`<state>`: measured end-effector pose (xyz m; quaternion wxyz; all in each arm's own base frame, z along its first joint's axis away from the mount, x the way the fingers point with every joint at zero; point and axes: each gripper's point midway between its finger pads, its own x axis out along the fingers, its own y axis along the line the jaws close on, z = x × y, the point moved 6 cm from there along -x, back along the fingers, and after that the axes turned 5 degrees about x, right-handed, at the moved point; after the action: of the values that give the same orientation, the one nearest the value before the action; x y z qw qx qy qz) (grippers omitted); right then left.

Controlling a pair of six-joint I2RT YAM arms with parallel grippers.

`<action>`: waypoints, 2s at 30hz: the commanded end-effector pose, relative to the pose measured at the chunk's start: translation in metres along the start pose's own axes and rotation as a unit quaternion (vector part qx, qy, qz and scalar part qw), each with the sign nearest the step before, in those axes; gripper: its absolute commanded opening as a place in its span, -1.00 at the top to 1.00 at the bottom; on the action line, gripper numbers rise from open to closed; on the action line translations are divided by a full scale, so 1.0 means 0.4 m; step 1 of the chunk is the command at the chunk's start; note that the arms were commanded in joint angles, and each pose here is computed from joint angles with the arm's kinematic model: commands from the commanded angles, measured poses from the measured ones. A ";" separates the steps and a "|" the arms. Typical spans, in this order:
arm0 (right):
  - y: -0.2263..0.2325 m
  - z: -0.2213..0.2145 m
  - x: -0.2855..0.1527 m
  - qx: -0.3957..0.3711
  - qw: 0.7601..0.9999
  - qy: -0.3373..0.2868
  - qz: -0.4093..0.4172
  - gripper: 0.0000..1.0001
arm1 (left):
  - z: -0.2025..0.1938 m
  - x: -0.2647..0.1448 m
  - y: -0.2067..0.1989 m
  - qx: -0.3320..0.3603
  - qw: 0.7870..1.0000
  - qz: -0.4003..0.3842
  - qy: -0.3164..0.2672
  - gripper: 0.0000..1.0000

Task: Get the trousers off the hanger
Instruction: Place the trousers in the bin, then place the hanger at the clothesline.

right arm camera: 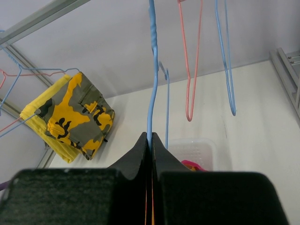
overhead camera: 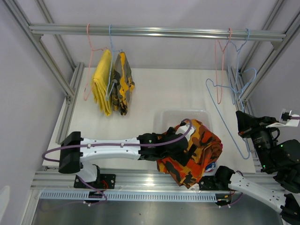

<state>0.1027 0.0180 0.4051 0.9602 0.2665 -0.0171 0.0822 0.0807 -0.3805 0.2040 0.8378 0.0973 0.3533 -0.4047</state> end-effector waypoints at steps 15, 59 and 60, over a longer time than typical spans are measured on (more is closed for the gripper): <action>0.023 -0.023 0.018 0.010 1.000 0.006 0.012 1.00 | -0.322 0.194 -0.009 0.036 0.982 0.019 0.182 -0.99; 0.295 -0.010 0.331 -0.129 0.992 0.001 0.008 1.00 | 0.157 -0.504 0.492 -0.014 0.905 0.226 -0.361 -0.99; 0.302 -0.005 0.340 -0.131 0.991 0.001 0.011 1.00 | 0.148 -0.502 0.498 -0.016 0.904 0.228 -0.360 -0.99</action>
<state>0.2114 0.1442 0.4397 0.9891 0.1212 0.0149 0.0818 0.1639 -0.1642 0.3532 0.9708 0.0131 0.0407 -0.2361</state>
